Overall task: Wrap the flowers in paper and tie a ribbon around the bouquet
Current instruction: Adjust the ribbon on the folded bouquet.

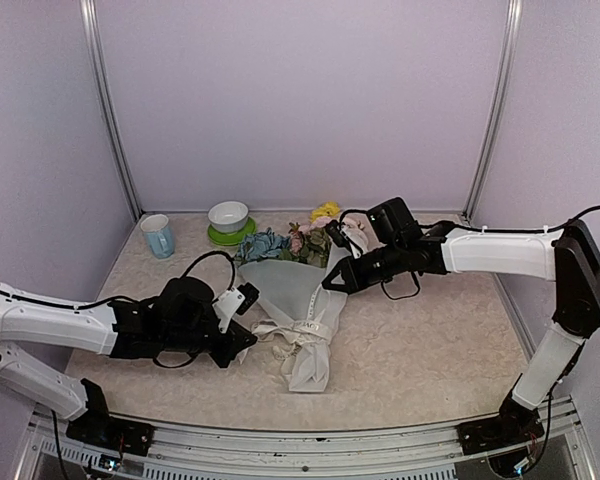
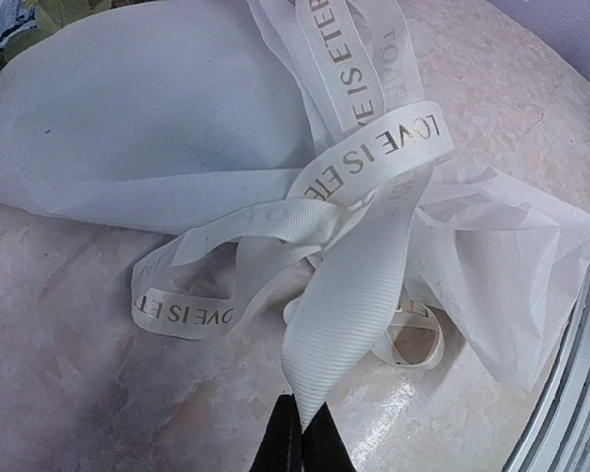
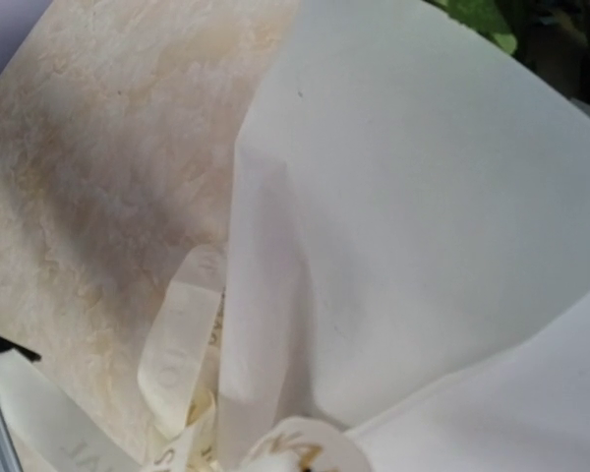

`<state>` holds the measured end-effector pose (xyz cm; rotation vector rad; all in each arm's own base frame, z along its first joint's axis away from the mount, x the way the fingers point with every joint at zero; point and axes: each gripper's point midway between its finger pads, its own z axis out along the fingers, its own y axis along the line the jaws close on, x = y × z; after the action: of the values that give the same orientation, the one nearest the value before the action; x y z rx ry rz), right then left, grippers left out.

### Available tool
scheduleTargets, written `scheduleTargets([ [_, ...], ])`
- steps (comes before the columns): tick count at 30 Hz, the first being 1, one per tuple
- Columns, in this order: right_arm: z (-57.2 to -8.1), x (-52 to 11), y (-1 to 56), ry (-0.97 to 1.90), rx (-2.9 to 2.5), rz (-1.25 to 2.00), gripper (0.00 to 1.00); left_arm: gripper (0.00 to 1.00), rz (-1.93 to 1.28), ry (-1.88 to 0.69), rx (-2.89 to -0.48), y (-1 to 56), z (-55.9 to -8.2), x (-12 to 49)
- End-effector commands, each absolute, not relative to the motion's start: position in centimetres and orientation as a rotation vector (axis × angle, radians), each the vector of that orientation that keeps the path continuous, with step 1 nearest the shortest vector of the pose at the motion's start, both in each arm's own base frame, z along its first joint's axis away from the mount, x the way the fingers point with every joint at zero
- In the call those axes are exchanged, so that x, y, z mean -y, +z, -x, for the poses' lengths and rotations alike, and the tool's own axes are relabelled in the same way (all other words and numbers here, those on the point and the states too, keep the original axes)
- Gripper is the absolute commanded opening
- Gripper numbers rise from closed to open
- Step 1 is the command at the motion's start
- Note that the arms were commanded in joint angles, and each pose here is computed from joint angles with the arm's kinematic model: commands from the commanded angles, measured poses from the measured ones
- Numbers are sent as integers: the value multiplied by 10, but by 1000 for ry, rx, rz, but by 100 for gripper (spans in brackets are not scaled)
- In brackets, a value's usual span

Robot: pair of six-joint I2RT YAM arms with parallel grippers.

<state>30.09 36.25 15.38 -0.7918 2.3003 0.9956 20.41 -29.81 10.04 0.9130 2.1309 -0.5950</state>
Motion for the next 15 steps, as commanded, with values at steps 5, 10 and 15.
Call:
scheduleTargets([
  [5,-301,-370,154,1004,-2293,804,0,0,-869,-502,-2207,79,-220,291],
  [10,-302,-373,154,1020,-2288,809,0,36,-673,-374,-2384,53,-255,265],
  [15,-301,-372,154,1016,-2289,811,0,85,-865,-449,-2159,88,-217,302],
])
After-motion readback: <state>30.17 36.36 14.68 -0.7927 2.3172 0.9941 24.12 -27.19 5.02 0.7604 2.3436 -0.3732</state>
